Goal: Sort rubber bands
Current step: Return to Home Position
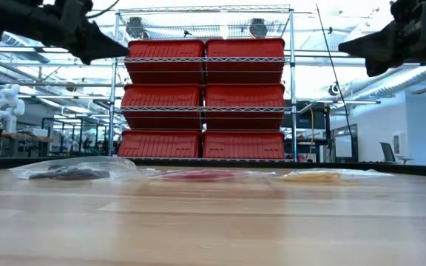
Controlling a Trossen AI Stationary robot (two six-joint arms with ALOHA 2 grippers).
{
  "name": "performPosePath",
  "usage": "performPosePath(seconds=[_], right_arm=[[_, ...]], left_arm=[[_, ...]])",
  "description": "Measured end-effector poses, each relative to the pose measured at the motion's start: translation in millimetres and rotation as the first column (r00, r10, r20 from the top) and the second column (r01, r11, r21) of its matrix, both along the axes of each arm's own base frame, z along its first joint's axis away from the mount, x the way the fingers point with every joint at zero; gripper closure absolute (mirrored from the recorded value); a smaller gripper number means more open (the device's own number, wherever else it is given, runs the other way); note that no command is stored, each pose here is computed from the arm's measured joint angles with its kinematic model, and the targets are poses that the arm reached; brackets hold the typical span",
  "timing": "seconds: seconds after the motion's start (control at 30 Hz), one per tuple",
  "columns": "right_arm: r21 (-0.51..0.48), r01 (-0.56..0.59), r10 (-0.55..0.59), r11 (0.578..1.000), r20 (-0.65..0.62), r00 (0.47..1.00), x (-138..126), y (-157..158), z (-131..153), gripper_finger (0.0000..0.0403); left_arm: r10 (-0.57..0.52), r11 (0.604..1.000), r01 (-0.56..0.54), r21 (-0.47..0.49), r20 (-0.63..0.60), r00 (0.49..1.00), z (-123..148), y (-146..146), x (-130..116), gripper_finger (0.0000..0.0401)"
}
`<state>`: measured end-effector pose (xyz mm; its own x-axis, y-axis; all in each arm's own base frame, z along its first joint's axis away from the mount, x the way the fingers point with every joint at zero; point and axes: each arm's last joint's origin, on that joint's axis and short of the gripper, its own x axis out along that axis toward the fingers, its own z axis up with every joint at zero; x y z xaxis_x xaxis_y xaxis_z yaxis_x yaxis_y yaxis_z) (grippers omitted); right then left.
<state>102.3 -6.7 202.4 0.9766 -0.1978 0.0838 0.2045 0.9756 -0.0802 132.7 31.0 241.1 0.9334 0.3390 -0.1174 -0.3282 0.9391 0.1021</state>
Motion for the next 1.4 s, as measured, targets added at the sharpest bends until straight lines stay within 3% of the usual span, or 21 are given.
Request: performPosePath(seconds=[0.27,0.6,0.8,0.97,1.4], right_arm=[[-0.055,0.032,-0.028,0.998,0.06,0.998,-15.2,-0.6,4.5,0.0403],[-0.031,0.025,-0.027,0.999,-0.048,0.998,-13.9,-0.6,-7.0,0.0403],[-0.011,0.018,-0.018,1.0,-0.069,0.997,-13.5,-0.2,-10.1,0.0403],[0.016,0.036,-0.036,0.999,-0.037,0.999,-5.7,-1.6,-30.9,0.0403],[0.003,0.042,-0.042,0.999,-0.055,0.998,-5.1,-4.3,-32.1,0.0403]], left_arm=[[-0.012,1.0,0.008,0.03,0.151,0.989,-27.3,-5.2,-24.5,0.0399],[-0.029,0.999,0.026,0.022,0.117,0.993,-46.0,-9.4,-47.9,0.0399],[-0.054,0.998,0.055,-0.003,0.114,0.992,-53.3,-9.7,-45.3,0.0399],[-0.108,0.994,0.103,0.035,0.21,0.972,-63.4,-9.8,-39.2,0.0399],[-0.074,0.997,0.077,-0.014,0.161,0.984,-72.7,-8.7,-38.2,0.0399]])
